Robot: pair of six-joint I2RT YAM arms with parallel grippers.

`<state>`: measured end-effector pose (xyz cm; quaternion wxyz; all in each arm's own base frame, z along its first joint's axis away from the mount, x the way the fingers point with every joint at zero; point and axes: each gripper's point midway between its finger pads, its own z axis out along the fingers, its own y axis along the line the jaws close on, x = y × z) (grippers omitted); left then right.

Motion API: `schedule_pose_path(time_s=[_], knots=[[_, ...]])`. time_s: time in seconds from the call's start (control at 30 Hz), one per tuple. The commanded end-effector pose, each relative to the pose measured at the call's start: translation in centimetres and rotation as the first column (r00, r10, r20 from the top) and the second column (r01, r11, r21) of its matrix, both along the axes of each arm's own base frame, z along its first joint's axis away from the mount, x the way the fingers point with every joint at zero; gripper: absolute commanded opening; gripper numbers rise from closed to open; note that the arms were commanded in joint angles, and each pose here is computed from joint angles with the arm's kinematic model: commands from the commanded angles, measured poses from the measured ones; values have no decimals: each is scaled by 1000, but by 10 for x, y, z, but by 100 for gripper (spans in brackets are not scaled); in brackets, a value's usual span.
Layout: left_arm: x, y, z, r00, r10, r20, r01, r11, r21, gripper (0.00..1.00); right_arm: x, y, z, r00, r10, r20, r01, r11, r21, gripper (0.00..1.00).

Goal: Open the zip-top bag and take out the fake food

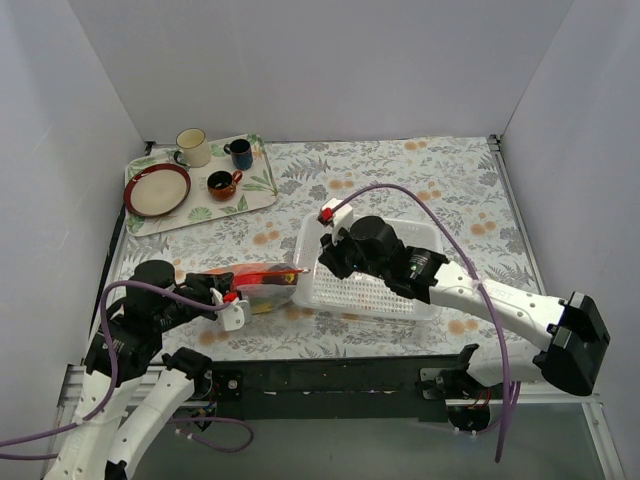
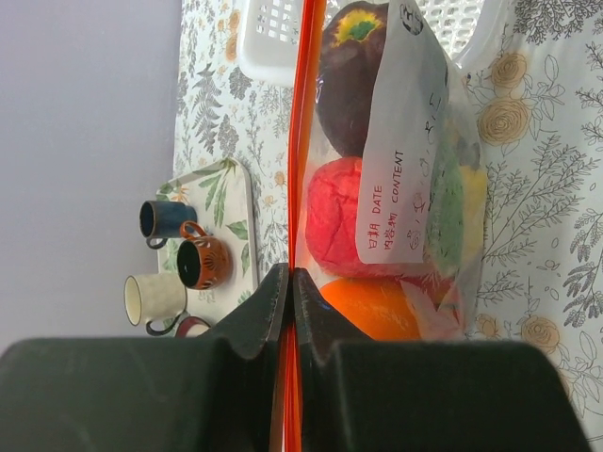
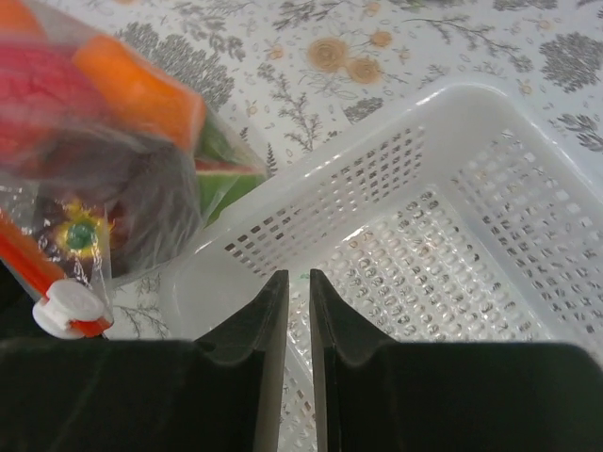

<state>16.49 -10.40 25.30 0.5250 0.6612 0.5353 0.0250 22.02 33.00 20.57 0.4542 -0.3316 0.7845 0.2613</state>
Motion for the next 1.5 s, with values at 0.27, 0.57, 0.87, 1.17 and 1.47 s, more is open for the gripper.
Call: schedule_pose_path(time_s=[0.27,0.57,0.87,1.17,1.47], knots=[[1,-1,-1,999,-23,32,22,1000,15,0,-59,25,27,872,427,239,-458,885,90,21],[2,-3,0,999,-27,19,27,1000,10,0,-63,42,56,831,462,308,-505,860,73,29],[1,-3,3,1000,-21,-4,21,1000,12,0,-59,55,59,819,480,314,-522,851,60,29],[3,-1,3,1000,-4,-23,4,1000,17,0,-53,44,51,825,467,319,-484,875,-27,47],[2,2,9,1000,6,-16,-5,1000,20,0,-49,36,71,804,427,413,-463,886,-15,76]])
